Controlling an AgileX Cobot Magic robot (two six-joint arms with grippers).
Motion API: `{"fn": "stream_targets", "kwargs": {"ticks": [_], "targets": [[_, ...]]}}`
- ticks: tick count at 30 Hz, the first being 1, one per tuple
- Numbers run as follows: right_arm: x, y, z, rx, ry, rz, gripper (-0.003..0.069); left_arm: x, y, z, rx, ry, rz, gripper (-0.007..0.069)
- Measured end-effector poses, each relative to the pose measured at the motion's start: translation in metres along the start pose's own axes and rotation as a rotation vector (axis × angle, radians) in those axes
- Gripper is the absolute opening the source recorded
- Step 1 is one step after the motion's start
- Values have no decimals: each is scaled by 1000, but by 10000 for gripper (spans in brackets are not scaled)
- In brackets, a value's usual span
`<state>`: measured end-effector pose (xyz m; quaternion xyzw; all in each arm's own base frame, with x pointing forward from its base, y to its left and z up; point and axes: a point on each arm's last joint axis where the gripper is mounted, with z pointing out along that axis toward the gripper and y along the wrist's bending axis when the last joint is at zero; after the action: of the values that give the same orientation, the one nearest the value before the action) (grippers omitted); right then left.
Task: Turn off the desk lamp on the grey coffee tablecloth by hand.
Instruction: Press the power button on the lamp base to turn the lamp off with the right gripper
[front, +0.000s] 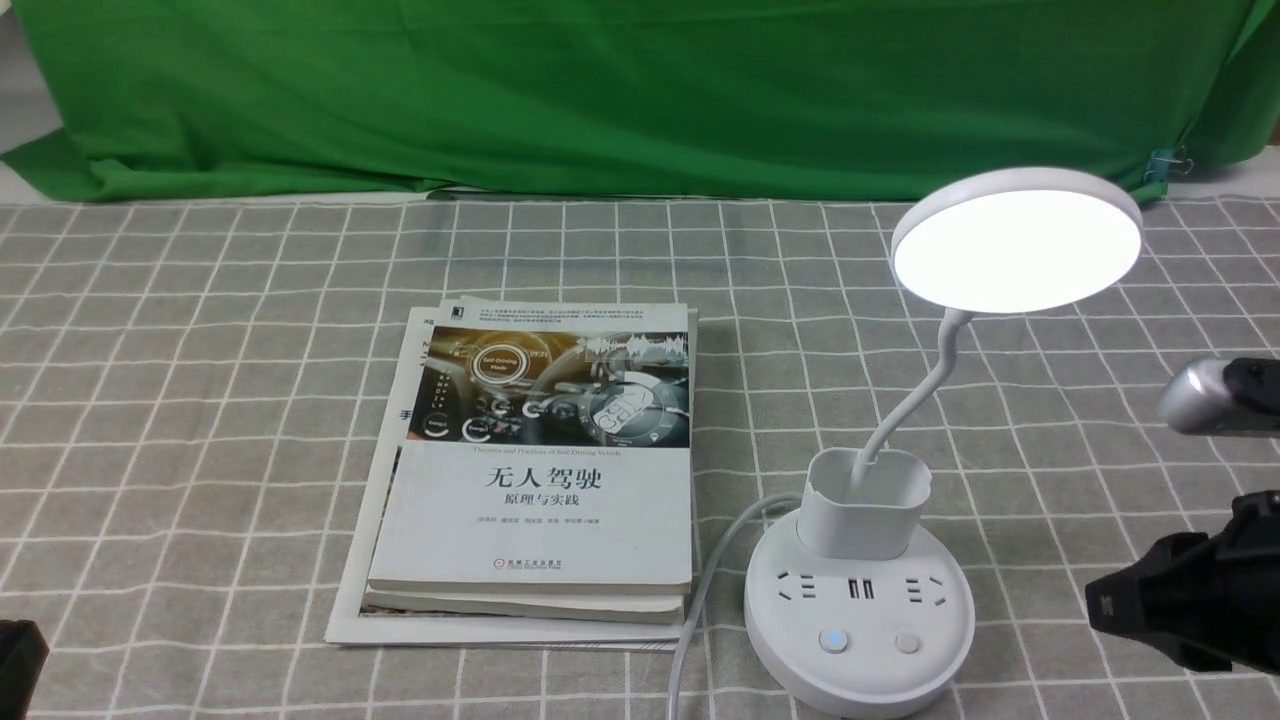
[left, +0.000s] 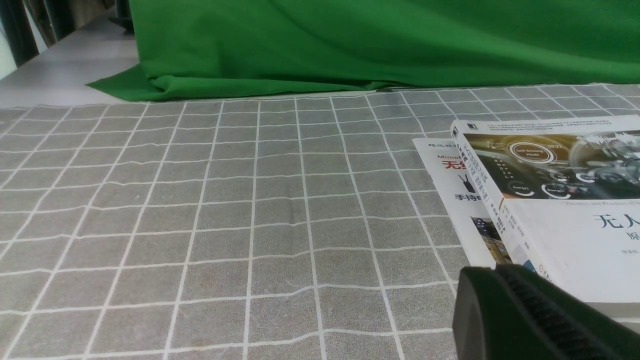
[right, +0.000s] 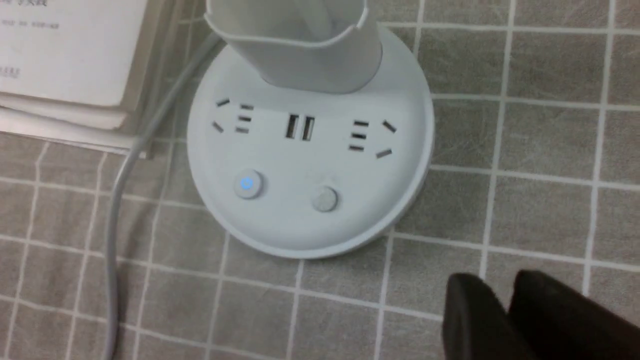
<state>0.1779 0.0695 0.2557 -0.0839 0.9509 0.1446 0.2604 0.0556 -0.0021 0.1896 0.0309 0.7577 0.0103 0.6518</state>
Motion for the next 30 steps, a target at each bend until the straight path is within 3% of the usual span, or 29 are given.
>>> {"fn": "stream_targets", "kwargs": {"ticks": [3, 7, 9, 15, 25, 30], "targets": [[-11, 9, 2, -18, -2, -32, 169, 0, 0, 0, 0, 0, 0, 1], [-17, 36, 15, -73, 36, -127, 50, 0, 0, 0, 0, 0, 0, 1], [-15, 42, 25, -69, 78, -151, 29, 0, 0, 0, 0, 0, 0, 1], [-12, 43, 52, -18, 154, -140, 25, 0, 0, 0, 0, 0, 1, 1], [-11, 39, 54, 26, 176, -129, 25, 0, 0, 0, 0, 0, 2, 1], [-11, 53, 54, 24, 185, -155, 25, 0, 0, 0, 0, 0, 2, 1]]}}
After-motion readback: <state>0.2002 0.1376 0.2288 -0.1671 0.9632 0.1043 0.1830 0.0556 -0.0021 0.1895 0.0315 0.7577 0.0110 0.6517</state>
